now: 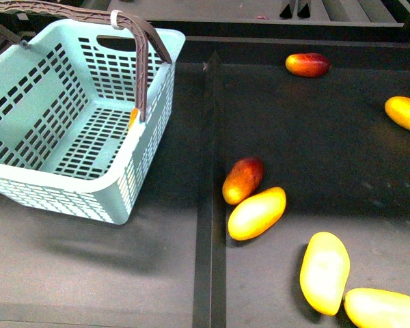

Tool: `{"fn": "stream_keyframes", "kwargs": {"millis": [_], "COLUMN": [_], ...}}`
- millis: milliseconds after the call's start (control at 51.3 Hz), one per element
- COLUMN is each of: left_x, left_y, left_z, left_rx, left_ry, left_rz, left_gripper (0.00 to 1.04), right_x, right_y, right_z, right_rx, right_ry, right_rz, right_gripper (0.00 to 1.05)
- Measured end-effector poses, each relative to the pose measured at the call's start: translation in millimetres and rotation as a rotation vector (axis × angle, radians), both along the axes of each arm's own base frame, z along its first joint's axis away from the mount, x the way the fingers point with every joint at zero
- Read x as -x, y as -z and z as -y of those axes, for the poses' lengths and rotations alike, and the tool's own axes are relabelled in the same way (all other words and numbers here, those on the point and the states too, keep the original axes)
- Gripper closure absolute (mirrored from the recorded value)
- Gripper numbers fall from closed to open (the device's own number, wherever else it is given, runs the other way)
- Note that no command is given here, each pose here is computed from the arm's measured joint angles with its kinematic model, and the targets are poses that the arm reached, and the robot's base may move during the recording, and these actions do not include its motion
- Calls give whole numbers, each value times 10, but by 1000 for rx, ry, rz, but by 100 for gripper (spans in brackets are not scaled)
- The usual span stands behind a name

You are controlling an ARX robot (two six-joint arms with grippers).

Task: Pick lemon and mango into basket

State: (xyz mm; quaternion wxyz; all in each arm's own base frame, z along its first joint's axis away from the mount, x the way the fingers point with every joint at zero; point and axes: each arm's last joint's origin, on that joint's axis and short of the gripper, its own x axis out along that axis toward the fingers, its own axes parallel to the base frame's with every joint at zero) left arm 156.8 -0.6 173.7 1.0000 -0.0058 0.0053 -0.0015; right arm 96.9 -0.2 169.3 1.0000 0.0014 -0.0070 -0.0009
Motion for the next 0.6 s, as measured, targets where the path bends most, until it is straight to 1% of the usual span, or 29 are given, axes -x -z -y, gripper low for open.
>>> {"fn": "stream_keyframes", "kwargs": {"millis": [58, 175, 604], "left_x": [41, 115, 338], "left_y": [45, 111, 25], "left_z": [0, 0, -2], "left_rx": [0, 0, -1], "left_ry": [0, 2, 1], "left_rz": [17, -5, 24], "left_gripper": [102, 102, 102], "right_x": [0, 0, 0], "right_y": [0, 0, 0], "right_z": [0, 0, 0], "right_rx": [0, 0, 0], "right_ry": [0, 0, 0], "right_rz": [0, 0, 0], "right_gripper": [9, 9, 9]}}
